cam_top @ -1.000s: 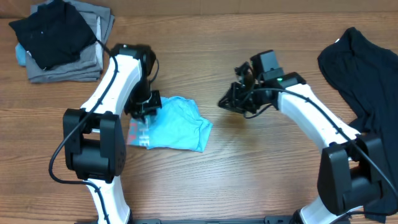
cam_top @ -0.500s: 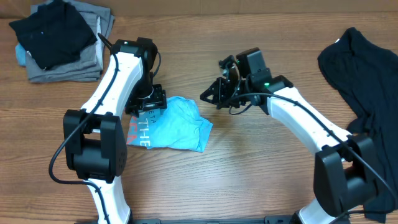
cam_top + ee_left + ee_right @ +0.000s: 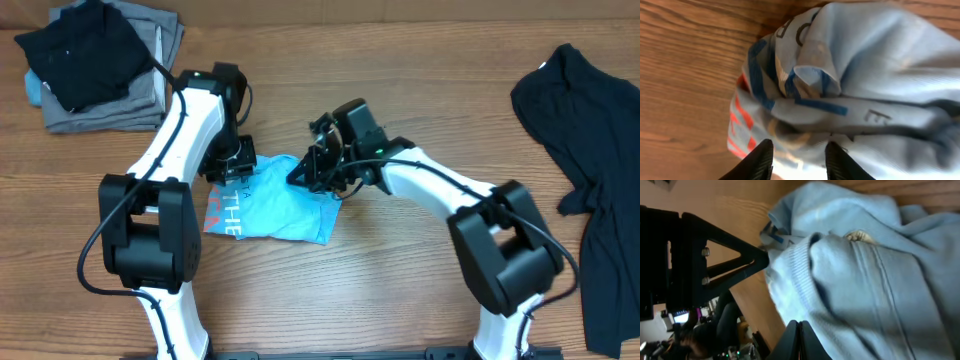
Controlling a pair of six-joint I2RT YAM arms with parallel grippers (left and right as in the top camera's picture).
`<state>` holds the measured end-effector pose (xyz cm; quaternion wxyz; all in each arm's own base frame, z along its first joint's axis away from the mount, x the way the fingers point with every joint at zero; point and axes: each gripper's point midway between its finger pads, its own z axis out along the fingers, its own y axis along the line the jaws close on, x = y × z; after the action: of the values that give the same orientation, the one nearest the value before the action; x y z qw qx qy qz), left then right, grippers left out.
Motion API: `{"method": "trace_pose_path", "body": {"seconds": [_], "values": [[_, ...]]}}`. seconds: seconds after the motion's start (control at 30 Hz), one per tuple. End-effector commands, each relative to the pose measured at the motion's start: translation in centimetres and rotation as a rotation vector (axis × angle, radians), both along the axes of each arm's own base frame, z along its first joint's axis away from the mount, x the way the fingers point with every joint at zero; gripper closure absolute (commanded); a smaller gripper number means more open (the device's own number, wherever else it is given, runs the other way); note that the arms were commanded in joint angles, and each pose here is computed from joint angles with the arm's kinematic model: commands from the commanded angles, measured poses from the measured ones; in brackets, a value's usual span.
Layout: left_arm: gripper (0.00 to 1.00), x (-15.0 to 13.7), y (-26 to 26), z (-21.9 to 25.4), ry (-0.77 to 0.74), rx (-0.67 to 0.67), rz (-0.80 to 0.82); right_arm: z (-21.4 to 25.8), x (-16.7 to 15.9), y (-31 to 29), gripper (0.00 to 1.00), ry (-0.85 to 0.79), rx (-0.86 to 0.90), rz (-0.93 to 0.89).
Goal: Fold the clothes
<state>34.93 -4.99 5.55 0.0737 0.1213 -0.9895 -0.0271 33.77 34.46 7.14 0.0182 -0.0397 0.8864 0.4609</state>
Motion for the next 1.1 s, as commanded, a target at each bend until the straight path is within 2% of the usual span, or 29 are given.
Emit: {"method": "trace_pose_path", "body": {"seconds": [0.0, 0.13, 0.2, 0.33, 0.57, 0.63, 0.7, 0.77, 0.83, 0.87, 0.9, 0.93, 0.97, 1.07], "values": [[0.61, -0.6, 0.4, -1.4, 0.011, 0.017, 0.016, -1.8, 0.3, 0.3, 0.96, 0.044, 0.007, 0.001], [0.55, -0.7, 0.7, -3.1, -0.003, 0.029, 0.013, -4.8, 1.2, -1.7, 0.96, 0.095, -0.068, -0.061], [0.42, -0.6, 1.5, -3.6, -0.017, 0.07, 0.008, -6.2, 2.0, -3.8, 0.96, 0.11, -0.154, -0.13], [0.36, 0.4, 3.1, -3.0, -0.056, 0.155, 0.004, -7.1, 3.5, -7.6, 0.96, 0.136, -0.237, -0.223], [0.27, 3.5, 2.9, 2.0, -0.136, 0.146, 0.014, -1.9, 5.9, -10.6, 0.96, 0.028, -0.255, -0.272], [0.18, 4.5, 2.8, 4.0, -0.17, 0.141, 0.016, 0.5, 6.3, -11.3, 0.96, -0.028, -0.266, -0.288], [0.0, 5.3, 2.7, 6.3, -0.203, 0.136, 0.019, 3.3, 6.3, -12.1, 0.93, -0.08, -0.275, -0.317], [0.0, 5.5, 2.8, 7.8, -0.219, 0.142, 0.018, 5.4, 6.1, -12.5, 0.88, -0.117, -0.274, -0.33], [0.0, 5.4, 3.5, 9.0, -0.224, 0.171, 0.032, 7.0, 5.7, -13.1, 0.77, -0.149, -0.288, -0.343], [0.0, 5.2, 3.9, 9.4, -0.218, 0.183, 0.057, 7.6, 5.5, -13.4, 0.6, -0.17, -0.299, -0.345], [0.0, 4.7, 4.3, 9.7, -0.201, 0.186, 0.085, 8.3, 5.3, -14.1, 0.34, -0.187, -0.324, -0.364], [0.0, 4.1, 4.6, 9.7, -0.177, 0.183, 0.108, 8.7, 5.2, -14.9, 0.19, -0.196, -0.352, -0.386], [0.0, 3.4, 5.1, 9.6, -0.148, 0.188, 0.132, 9.1, 5.1, -15.8, 0.0, -0.205, -0.379, -0.41], [0.0, 1.3, 6.9, 9.6, -0.062, 0.208, 0.198, 10.5, 4.6, -18.9, 0.0, -0.212, -0.443, -0.489]]}}
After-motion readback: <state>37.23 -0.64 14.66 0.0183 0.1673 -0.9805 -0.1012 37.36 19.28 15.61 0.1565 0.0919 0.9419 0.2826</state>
